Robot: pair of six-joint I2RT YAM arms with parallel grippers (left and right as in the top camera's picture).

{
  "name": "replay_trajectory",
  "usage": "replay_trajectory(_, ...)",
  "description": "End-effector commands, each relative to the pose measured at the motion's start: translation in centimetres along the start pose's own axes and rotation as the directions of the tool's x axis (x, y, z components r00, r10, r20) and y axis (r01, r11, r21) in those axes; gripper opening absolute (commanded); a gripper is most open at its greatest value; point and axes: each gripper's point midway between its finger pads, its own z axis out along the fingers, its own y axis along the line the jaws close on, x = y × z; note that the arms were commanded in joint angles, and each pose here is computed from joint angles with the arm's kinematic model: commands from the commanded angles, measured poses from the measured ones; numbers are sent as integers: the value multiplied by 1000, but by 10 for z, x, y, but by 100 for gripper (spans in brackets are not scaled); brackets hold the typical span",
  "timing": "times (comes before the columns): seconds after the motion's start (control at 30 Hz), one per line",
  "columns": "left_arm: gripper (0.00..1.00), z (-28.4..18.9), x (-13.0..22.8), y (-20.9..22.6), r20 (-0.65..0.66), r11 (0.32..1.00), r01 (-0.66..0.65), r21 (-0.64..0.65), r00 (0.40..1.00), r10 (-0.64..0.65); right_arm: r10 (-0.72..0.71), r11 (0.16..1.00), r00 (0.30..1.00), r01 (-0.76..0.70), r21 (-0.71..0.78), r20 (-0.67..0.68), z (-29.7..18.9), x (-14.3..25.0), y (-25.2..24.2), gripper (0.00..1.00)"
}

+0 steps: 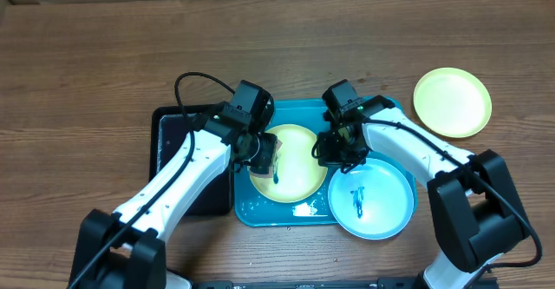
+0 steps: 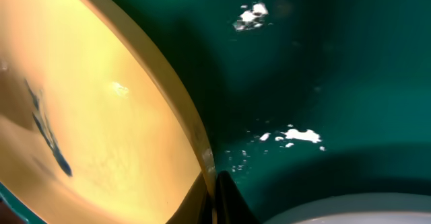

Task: Clean dirty plates on tray and stack at the side
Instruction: 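Bring the sponge with the left gripper onto the yellow plate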

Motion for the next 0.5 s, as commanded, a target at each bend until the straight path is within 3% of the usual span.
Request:
replay_trajectory(0.0,4,21,4,10,-49,998,30,-56,998,-33,-11,1000,1000,11,-13,-7,1,7,6,4)
replay_trajectory(0.27,4,68,20,25,-167,992,31,-123,985,-51,-16,1000,1000,16,-20,-13,1,9,9,4)
replay_trajectory(0.47,4,82,34,0,-241,1000,21,0,970,-21,-17,999,1000,16,-31,-17,1,9,11,4)
